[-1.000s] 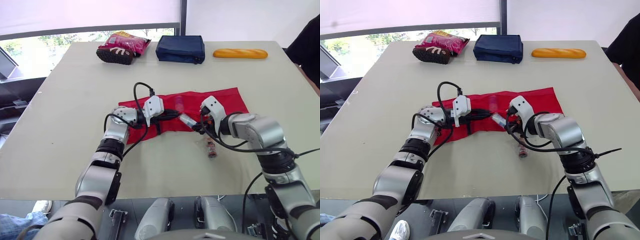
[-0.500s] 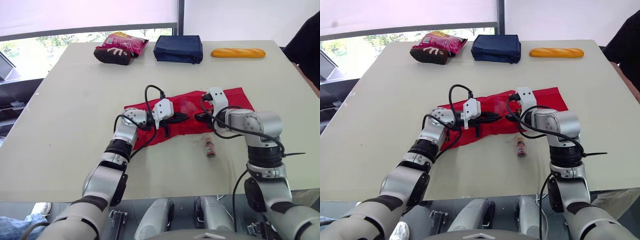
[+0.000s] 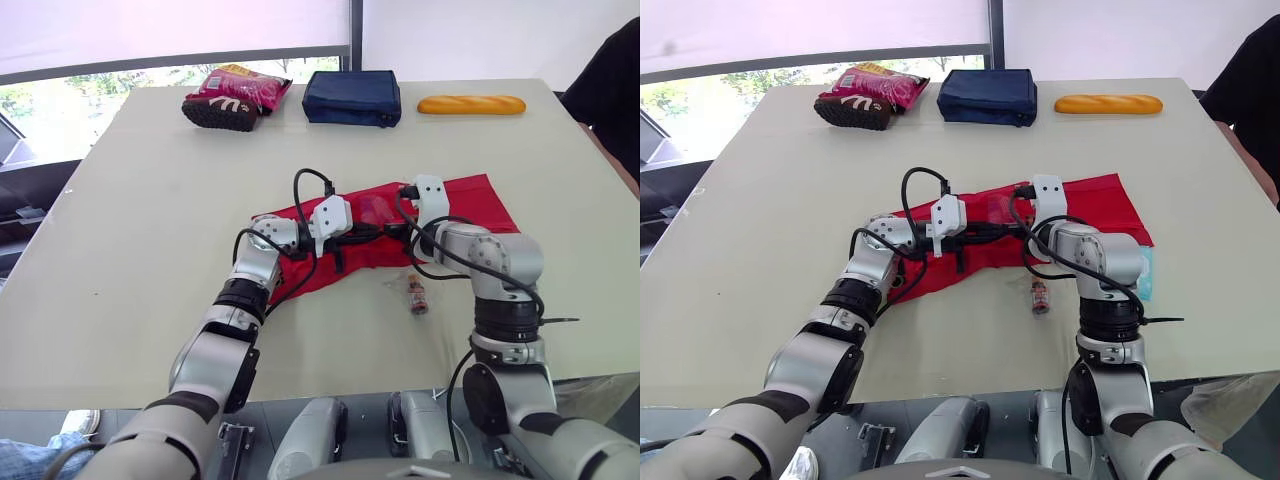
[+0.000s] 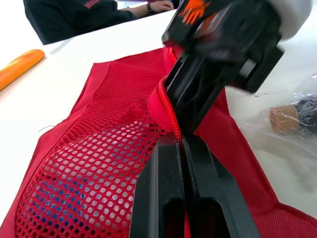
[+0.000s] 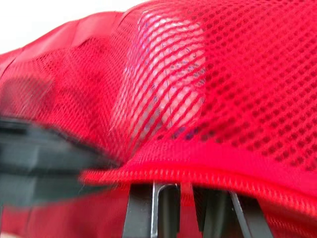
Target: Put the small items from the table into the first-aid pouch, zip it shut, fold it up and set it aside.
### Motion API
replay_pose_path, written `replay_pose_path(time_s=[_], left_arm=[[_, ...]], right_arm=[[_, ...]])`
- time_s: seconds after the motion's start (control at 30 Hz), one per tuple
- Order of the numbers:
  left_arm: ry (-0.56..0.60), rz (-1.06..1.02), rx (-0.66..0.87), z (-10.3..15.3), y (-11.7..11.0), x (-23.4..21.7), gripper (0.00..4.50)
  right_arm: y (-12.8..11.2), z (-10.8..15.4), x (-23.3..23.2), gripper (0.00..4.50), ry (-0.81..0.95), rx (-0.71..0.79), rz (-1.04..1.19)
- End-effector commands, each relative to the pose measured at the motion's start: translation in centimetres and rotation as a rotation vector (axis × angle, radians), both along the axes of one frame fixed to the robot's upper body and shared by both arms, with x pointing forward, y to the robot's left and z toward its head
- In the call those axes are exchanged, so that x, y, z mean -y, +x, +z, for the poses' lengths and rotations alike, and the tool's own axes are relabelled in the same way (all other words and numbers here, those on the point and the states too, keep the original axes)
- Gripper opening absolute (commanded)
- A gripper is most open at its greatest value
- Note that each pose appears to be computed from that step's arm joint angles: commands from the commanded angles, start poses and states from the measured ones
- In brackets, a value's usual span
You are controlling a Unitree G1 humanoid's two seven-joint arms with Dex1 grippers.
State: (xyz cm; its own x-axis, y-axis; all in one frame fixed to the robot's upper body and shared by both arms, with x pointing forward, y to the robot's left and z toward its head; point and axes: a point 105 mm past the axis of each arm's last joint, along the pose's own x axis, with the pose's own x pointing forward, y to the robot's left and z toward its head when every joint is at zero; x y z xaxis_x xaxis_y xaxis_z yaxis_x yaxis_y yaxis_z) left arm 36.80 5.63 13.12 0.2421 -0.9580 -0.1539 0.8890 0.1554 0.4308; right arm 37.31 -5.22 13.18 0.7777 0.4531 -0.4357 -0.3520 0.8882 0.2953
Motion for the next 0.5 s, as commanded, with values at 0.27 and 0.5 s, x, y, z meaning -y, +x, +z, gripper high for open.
replay_pose_path(time_s=[0.27, 0.5], left_arm=[[-0.030, -0.032, 0.031, 0.9, -0.5, 0.9, 0.00], [-0.027, -0.028, 0.029, 0.9, -0.3, 0.8, 0.00]], right_arm=[[0.6, 1.2, -1.2, 1.22, 0.045, 0.101, 0.004], [-0.9, 0.8, -0.3, 3.65, 0.011, 0.047, 0.073]])
